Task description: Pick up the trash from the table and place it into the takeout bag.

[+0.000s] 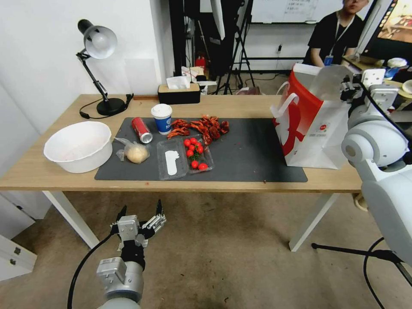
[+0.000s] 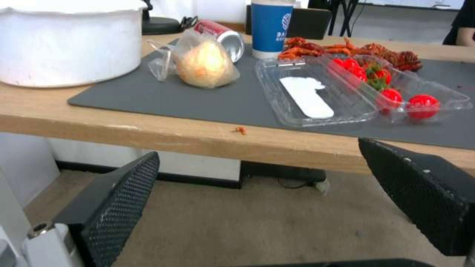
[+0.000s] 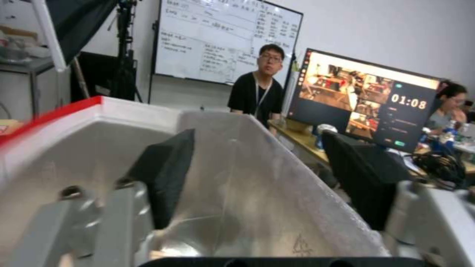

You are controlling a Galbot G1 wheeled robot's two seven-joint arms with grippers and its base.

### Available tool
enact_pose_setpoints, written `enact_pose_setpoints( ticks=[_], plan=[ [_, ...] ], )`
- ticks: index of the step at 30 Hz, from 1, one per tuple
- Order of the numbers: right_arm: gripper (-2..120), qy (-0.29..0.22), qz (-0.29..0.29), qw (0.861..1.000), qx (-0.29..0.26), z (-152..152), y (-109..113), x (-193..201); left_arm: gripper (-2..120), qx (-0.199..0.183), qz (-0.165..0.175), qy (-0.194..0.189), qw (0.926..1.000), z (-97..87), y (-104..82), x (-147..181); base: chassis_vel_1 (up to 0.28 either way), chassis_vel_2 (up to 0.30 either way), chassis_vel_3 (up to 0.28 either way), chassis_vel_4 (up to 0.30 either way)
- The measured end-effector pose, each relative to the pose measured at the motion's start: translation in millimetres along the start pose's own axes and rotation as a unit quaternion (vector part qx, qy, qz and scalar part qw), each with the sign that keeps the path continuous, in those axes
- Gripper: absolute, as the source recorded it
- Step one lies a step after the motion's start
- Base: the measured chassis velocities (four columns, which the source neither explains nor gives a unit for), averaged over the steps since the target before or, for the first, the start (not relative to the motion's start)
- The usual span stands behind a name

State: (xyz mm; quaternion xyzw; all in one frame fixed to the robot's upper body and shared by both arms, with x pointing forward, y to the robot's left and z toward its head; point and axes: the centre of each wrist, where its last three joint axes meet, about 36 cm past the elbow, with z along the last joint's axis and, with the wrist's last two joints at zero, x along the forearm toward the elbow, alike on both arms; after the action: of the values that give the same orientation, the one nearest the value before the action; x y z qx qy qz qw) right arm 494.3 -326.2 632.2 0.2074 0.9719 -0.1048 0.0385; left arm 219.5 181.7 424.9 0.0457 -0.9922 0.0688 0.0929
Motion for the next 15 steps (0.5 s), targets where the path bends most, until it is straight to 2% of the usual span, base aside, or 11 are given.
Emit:
enact_pose_setpoints(
  ticks=[1,3,5,7,13,15],
  plan=[
    [69,0.000,0.000,1.000,0.000,0.0,0.0,0.0,100,0.000,0.000,0.000,1.0000,0.0,0.0,0.0,0.000,0.000,0.000,0.000],
    [81,0.014,-0.004,1.000,0.008,0.3,0.9,0.5,100,0.000,-0.001,-0.002,1.0000,-1.5,0.4,0.2,0.000,0.000,0.000,0.000],
    [82,0.015,-0.006,1.000,0.009,0.1,1.3,0.5,100,0.000,-0.001,-0.003,1.0000,-1.9,0.5,0.3,0.000,0.000,0.000,0.000],
    [96,0.015,-0.014,1.000,0.010,-0.9,2.4,0.7,100,0.002,-0.002,-0.005,1.0000,-4.1,0.1,1.3,0.000,0.000,0.000,0.000],
    [100,0.012,-0.049,0.999,-0.019,0.3,5.0,8.0,100,0.001,-0.003,-0.007,1.0000,-5.5,0.4,2.4,0.000,0.000,0.000,0.000],
    [100,-0.012,-0.074,0.996,-0.045,2.5,6.4,11.2,100,0.002,-0.004,-0.008,1.0000,-5.3,-0.1,2.8,0.000,0.000,0.000,0.000]
  ],
)
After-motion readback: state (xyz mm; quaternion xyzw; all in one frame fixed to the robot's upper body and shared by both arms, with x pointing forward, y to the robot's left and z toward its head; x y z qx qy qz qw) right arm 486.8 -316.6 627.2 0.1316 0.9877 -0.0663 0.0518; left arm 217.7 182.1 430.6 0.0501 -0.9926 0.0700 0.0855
